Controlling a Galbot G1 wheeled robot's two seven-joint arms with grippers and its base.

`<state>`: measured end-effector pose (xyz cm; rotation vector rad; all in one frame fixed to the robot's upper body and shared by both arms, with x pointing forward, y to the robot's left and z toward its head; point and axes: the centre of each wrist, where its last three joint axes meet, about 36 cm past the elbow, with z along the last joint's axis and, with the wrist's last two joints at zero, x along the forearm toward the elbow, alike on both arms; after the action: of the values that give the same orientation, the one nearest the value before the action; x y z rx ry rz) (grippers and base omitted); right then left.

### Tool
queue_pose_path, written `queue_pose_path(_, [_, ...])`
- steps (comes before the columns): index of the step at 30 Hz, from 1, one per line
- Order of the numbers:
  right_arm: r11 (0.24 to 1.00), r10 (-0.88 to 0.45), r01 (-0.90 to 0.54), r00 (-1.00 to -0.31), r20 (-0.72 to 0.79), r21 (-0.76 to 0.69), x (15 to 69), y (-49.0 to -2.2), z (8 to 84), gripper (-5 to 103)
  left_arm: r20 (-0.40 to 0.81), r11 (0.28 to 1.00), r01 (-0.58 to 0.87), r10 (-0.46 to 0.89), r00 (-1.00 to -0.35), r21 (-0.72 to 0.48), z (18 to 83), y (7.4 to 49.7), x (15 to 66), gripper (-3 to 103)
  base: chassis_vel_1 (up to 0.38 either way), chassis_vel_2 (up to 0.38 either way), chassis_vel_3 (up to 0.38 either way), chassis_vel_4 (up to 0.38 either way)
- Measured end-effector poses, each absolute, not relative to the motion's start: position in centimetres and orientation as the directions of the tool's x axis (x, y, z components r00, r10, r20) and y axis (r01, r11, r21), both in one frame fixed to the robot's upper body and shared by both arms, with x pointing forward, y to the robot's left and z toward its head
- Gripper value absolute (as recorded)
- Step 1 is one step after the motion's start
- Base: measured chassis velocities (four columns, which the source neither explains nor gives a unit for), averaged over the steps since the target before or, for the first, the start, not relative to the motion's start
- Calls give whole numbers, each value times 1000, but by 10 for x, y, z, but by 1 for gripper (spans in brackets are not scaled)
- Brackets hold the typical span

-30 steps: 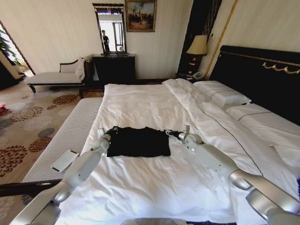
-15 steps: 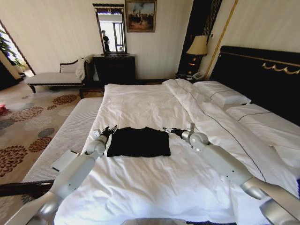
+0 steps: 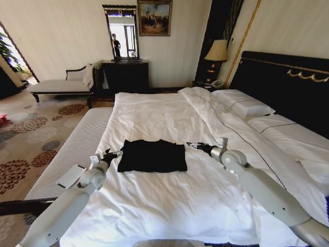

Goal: Fold the clothes on the bed.

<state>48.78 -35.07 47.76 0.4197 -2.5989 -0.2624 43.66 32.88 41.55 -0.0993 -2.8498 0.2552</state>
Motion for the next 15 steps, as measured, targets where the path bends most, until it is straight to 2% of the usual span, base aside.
queue_pose_path(8, [898,-385,-219,-811,441,381,443,-362,489,100,286,974,42,107,-952,-223,417,337,388,100,0,0,0,0])
queue_pose_path(12, [883,-408,-206,-782,471,422,426,-358,486,100,317,970,29,108,-942,-242,409,342,368,100,0,0,0,0])
queue_pose_path(15, [862,-443,-182,-726,526,474,415,-353,478,100,361,957,24,132,-923,-289,401,346,346,100,0,0,0,0])
